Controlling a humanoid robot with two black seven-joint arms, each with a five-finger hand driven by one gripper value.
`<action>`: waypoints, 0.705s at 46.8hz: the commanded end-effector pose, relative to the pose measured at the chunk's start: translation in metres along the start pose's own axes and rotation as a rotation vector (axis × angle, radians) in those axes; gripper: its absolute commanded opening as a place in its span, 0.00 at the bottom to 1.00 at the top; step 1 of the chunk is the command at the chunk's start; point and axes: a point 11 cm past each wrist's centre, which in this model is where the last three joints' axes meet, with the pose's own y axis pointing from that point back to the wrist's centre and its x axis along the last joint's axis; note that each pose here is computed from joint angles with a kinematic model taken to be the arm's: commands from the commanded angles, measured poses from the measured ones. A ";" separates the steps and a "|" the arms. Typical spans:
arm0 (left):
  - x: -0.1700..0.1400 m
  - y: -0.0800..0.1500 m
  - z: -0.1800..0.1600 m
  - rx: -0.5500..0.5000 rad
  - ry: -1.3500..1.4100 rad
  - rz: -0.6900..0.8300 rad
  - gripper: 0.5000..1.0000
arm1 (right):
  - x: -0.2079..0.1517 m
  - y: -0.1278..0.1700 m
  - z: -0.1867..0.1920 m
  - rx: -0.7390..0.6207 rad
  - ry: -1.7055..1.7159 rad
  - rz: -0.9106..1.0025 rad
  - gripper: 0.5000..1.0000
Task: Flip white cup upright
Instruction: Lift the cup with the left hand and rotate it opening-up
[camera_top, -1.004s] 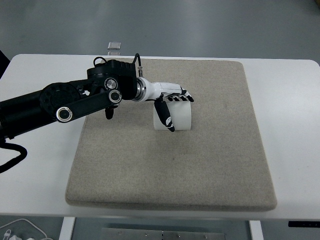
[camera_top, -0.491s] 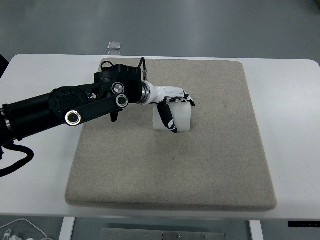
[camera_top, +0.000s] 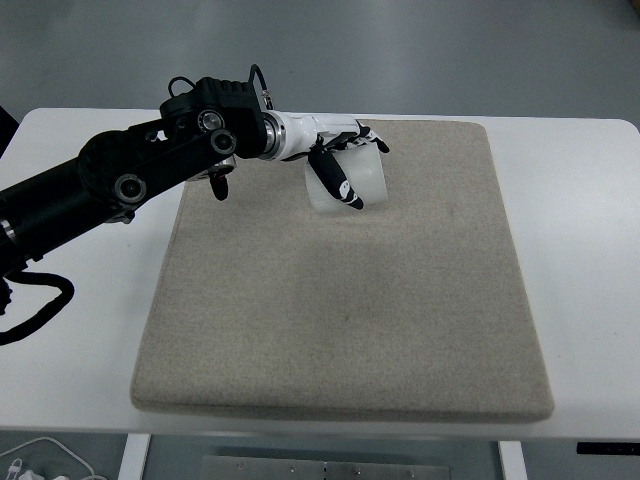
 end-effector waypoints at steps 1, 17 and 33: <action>0.006 0.001 -0.001 -0.033 0.069 -0.012 0.20 | 0.000 0.000 0.000 -0.001 0.000 0.000 0.86; 0.028 0.006 -0.015 -0.236 0.338 0.007 0.20 | 0.000 0.000 0.000 -0.001 0.000 0.000 0.86; 0.030 0.011 -0.039 -0.411 0.490 0.061 0.18 | 0.000 0.000 0.000 0.000 0.000 0.000 0.86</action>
